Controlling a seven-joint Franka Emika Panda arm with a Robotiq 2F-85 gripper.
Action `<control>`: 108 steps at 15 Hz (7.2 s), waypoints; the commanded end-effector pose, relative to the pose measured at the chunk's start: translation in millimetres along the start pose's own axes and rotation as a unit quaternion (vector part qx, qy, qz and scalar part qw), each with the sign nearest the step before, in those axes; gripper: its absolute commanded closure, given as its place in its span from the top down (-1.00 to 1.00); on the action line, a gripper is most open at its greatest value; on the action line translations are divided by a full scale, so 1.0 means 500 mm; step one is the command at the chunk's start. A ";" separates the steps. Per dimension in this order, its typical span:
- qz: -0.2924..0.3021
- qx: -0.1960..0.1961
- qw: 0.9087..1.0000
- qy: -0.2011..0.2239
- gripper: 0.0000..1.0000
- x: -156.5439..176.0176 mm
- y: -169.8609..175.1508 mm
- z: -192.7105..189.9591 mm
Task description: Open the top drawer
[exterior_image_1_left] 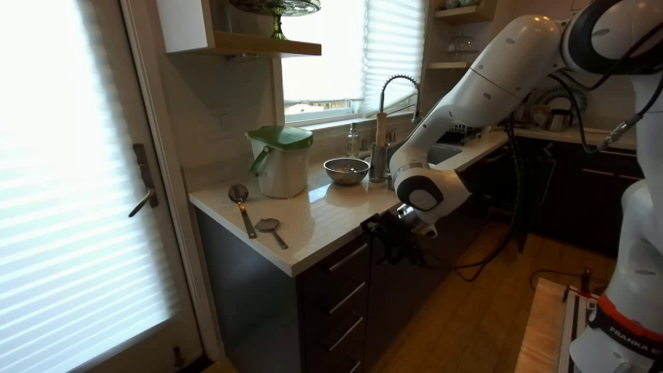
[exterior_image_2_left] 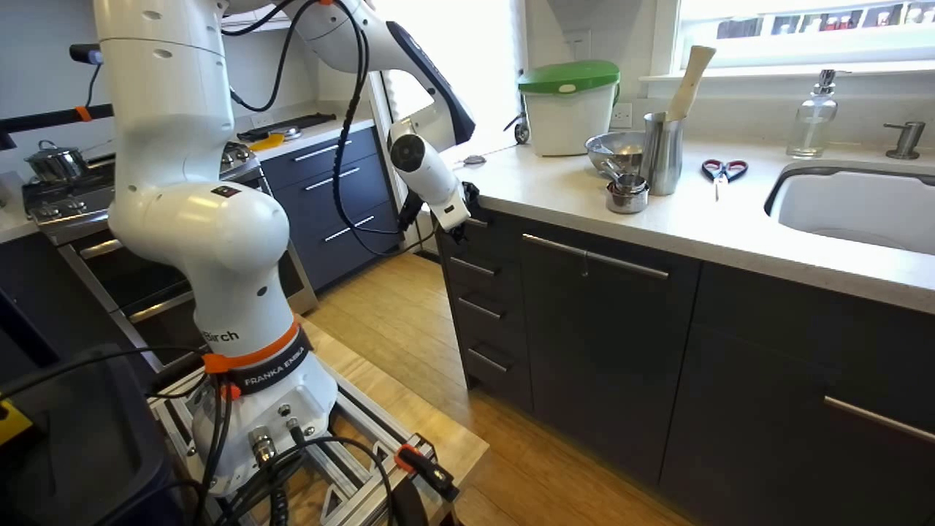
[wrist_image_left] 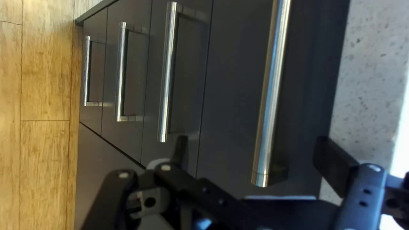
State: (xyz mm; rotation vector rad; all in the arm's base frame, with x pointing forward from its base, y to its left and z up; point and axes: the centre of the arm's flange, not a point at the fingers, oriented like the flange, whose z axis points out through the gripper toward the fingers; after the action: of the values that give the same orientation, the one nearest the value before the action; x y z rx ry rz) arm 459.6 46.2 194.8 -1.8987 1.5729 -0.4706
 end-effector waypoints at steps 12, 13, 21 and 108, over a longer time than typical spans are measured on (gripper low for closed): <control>0.016 -0.006 1.000 -0.003 0.17 -0.056 0.035 0.063; 0.016 -0.005 1.000 -0.001 -0.01 -0.055 0.032 0.063; 0.024 -0.010 1.000 0.010 -0.28 -0.052 0.022 0.071; -0.077 -0.181 0.960 0.202 1.00 -0.272 0.165 -0.494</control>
State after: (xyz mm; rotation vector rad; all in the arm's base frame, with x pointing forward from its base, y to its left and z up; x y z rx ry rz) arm 212.7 111.9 339.6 -2.3246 1.8785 -0.7148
